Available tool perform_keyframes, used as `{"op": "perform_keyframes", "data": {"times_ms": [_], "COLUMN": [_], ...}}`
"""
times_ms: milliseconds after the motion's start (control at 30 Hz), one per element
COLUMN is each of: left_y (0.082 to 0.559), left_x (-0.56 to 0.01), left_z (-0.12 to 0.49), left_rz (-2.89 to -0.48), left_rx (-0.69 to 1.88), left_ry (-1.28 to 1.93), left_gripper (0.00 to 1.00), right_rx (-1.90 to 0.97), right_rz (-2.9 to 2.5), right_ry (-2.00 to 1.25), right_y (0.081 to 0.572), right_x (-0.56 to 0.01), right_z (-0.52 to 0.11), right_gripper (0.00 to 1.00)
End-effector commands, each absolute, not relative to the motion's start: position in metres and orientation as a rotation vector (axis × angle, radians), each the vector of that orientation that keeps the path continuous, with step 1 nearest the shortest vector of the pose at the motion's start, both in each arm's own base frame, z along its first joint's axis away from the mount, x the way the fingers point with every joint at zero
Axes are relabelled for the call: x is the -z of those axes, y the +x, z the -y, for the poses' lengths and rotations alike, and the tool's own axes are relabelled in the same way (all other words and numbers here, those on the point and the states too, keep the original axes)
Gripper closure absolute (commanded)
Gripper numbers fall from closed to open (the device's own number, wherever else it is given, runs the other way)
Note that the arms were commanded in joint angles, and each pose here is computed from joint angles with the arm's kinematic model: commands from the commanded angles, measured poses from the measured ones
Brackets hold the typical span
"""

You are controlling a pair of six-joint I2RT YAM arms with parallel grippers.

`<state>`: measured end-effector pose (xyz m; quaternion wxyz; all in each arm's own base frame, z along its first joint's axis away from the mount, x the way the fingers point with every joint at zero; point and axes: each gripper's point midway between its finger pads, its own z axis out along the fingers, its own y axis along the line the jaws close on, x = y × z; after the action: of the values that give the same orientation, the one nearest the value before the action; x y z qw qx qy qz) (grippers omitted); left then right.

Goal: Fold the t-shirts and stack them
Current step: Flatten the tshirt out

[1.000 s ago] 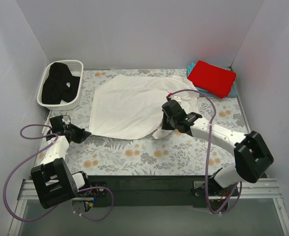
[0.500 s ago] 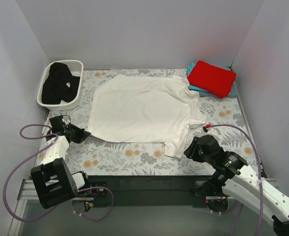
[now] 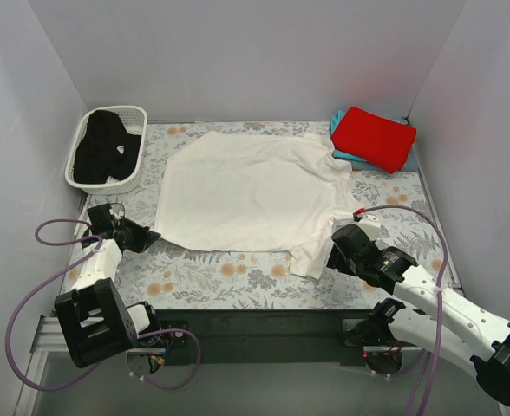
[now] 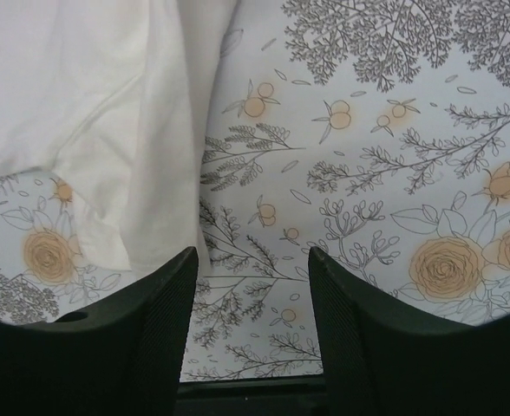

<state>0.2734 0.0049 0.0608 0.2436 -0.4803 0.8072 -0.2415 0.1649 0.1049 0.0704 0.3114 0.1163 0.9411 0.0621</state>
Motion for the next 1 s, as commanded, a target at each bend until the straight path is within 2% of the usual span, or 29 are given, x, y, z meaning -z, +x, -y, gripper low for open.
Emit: {"op": "perform_keyframes", "data": {"times_ms": [0, 267, 800, 900, 933, 967], "left_y": [0.275, 0.275, 0.275, 0.274, 0.275, 0.275], "left_x": [-0.063, -0.062, -0.062, -0.061, -0.061, -0.062], "left_z": [-0.005, -0.005, -0.004, -0.004, -0.004, -0.004], "left_rz": [-2.198, -2.195, -2.198, -2.200, -2.198, -2.198], "left_rx": [0.664, 0.668, 0.677, 0.675, 0.675, 0.677], "left_ry": [-1.283, -1.287, -1.283, -1.283, -1.284, -1.280], "left_gripper": [1.00, 1.00, 1.00, 1.00, 1.00, 1.00], "right_rx": [-0.262, -0.342, -0.334, -0.343, -0.351, -0.363], "right_rz": [-2.312, -2.416, -2.439, -2.421, -2.418, -2.409], "right_ry": [0.277, 0.196, 0.229, 0.255, 0.256, 0.256], "right_y": [0.201, 0.202, 0.209, 0.211, 0.211, 0.210], "right_x": [-0.110, -0.081, -0.054, -0.057, -0.057, -0.059], "right_z": [-0.125, -0.156, -0.149, -0.143, -0.142, -0.141], "right_gripper": [0.40, 0.51, 0.45, 0.58, 0.69, 0.74]}}
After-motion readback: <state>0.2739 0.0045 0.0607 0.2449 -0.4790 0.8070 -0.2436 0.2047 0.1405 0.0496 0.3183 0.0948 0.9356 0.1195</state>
